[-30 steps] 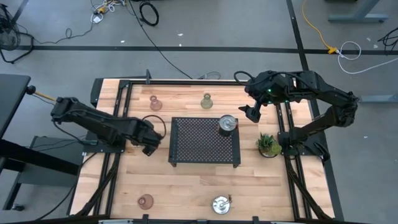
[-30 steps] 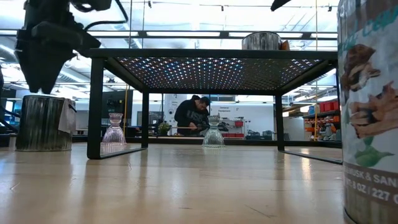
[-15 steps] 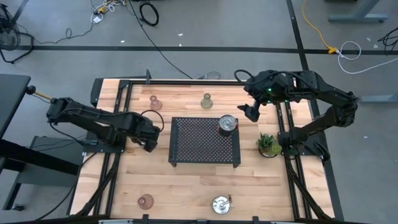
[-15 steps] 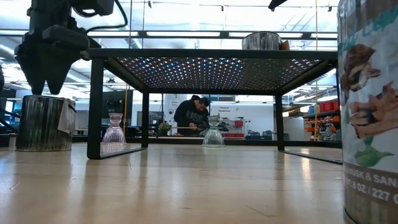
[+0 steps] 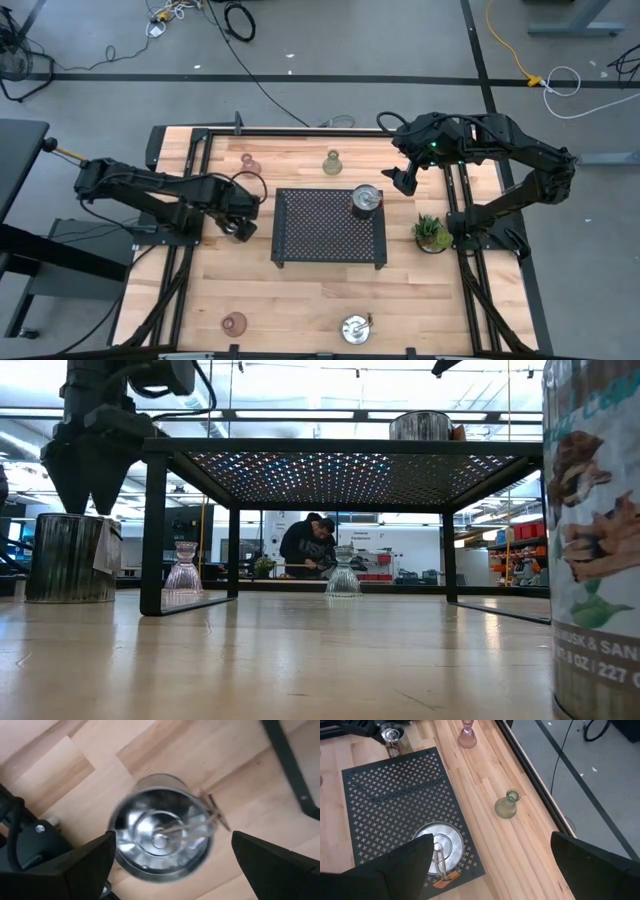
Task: Pick & Place candle stick holders
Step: Put the top brown scented candle on the shelf aligned with the other scented candle
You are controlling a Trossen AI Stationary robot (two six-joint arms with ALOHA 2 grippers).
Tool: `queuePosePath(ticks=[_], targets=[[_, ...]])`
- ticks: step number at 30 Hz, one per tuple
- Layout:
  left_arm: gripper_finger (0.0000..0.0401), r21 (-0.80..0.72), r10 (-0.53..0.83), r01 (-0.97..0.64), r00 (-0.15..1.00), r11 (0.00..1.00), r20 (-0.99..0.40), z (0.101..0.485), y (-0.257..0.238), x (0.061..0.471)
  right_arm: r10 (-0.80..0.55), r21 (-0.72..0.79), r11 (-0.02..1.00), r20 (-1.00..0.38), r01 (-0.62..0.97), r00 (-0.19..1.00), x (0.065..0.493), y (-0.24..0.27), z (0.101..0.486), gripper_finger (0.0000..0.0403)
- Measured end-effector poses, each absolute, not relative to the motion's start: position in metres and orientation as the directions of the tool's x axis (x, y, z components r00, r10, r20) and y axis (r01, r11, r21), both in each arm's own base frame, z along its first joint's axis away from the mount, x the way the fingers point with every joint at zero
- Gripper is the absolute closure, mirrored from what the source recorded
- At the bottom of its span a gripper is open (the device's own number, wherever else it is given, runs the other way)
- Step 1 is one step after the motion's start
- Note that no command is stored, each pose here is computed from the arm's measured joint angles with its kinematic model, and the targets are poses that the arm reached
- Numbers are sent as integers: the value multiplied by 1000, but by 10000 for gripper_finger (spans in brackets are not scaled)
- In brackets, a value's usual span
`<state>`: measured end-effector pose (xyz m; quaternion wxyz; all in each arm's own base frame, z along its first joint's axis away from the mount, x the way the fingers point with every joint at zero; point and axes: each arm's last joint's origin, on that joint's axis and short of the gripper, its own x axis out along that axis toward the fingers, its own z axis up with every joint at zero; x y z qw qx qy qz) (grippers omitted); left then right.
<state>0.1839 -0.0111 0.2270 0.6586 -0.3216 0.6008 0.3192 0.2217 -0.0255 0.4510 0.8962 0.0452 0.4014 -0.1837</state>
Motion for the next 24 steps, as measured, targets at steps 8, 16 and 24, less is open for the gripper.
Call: queuePosePath(ticks=[8,16,24], targets=[[2,-18,19,-804,37,595,-999,215,-10,179,-293,-66,929,-736,365,610,222,-26,451,3],[2,-74,16,-795,105,602,-994,215,-10,187,-294,-68,928,-736,366,610,222,-26,451,3],[2,-27,20,-775,52,631,-998,209,-10,189,-295,-68,928,-735,367,611,222,-26,451,3]])
